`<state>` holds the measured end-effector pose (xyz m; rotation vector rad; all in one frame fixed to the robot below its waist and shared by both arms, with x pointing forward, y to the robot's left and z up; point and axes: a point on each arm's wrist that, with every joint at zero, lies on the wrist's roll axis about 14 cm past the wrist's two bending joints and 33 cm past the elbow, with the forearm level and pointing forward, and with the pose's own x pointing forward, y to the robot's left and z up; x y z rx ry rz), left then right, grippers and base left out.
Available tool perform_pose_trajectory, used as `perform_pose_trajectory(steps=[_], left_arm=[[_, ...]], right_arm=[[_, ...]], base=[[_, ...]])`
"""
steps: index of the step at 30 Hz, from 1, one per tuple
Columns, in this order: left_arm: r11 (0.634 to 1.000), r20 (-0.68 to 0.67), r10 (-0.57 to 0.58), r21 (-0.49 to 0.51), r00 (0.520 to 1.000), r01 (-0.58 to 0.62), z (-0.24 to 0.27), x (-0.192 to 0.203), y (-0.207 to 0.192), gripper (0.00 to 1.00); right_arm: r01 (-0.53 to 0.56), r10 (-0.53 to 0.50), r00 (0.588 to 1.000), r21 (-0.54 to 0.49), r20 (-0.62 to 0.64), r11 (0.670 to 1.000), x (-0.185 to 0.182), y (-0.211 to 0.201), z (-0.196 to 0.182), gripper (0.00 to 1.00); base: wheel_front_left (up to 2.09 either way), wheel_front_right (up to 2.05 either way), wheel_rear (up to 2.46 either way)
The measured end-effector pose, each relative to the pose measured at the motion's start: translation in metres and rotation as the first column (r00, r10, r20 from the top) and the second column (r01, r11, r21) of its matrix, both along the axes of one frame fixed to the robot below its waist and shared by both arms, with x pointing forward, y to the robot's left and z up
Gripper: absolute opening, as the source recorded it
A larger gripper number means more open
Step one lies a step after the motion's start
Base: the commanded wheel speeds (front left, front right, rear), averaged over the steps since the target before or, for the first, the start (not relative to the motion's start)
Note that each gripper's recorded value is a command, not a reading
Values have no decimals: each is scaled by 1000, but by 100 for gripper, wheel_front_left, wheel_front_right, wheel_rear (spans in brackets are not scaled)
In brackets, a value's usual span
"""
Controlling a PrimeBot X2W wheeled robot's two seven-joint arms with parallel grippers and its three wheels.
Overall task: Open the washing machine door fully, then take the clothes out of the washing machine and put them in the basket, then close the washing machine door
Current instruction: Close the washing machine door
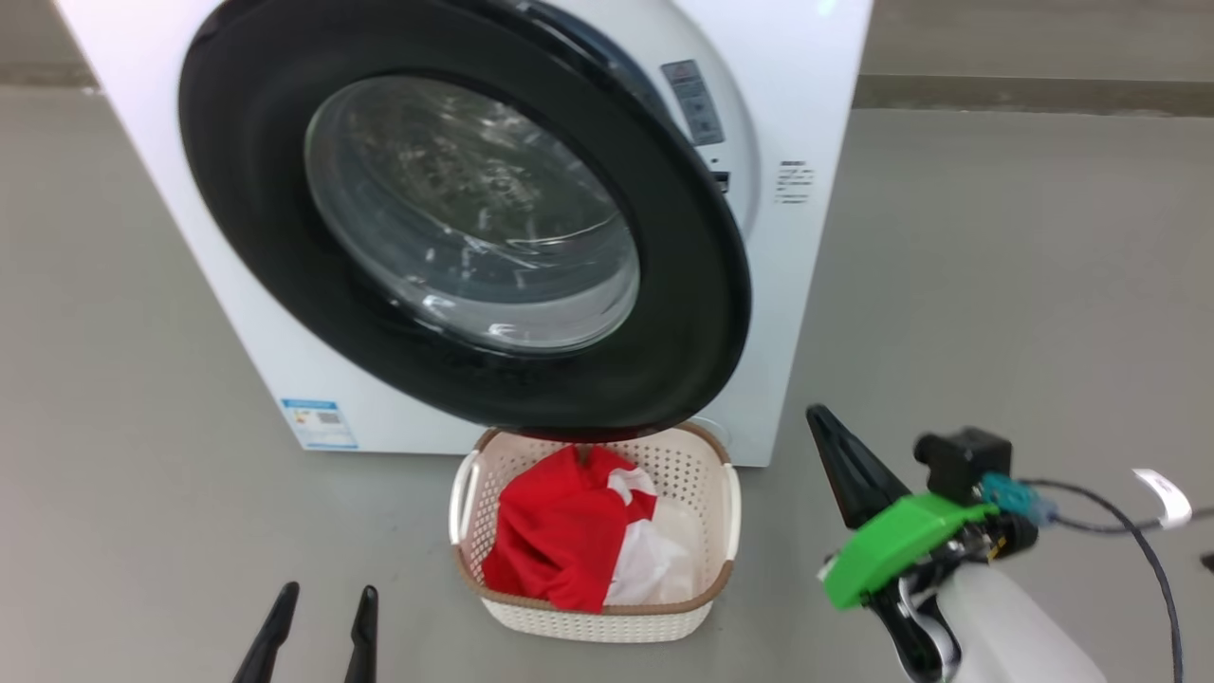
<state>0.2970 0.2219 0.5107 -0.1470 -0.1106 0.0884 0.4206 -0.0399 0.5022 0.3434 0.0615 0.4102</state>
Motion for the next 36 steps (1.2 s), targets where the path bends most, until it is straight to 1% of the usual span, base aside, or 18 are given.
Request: perform_pose_trajectory(steps=[5,8,13,22,27,31,36], left_arm=[[1000,-7,26,-9,1000,-26,-2,-5,6,100],[999,-8,39,-9,999,-39,-2,-5,9,100],[998,-21,60,-11,998,-60,-4,-2,15,100],[995,-55,100,-13,993,-101,-11,4,27,100],[994,-82,109,-13,991,-111,-17,10,30,100],[994,-85,108,-6,990,-109,-17,20,32,100],[996,-112,91,3,990,-91,-24,29,28,100]], right_arm=[[-85,85,996,-13,15,996,17,33,12,0],[-129,129,992,-14,3,992,27,51,14,0],[-165,165,986,-15,8,986,53,73,25,0],[-188,189,982,-14,28,982,96,98,36,0],[-199,199,979,-17,33,980,113,106,35,0],[-202,202,979,-17,40,979,128,108,34,0],[-181,182,982,-12,56,983,152,104,36,0]], base=[[0,0,0],[0,0,0],[0,0,0],[0,0,0],[0,0,0],[0,0,0],[0,0,0]])
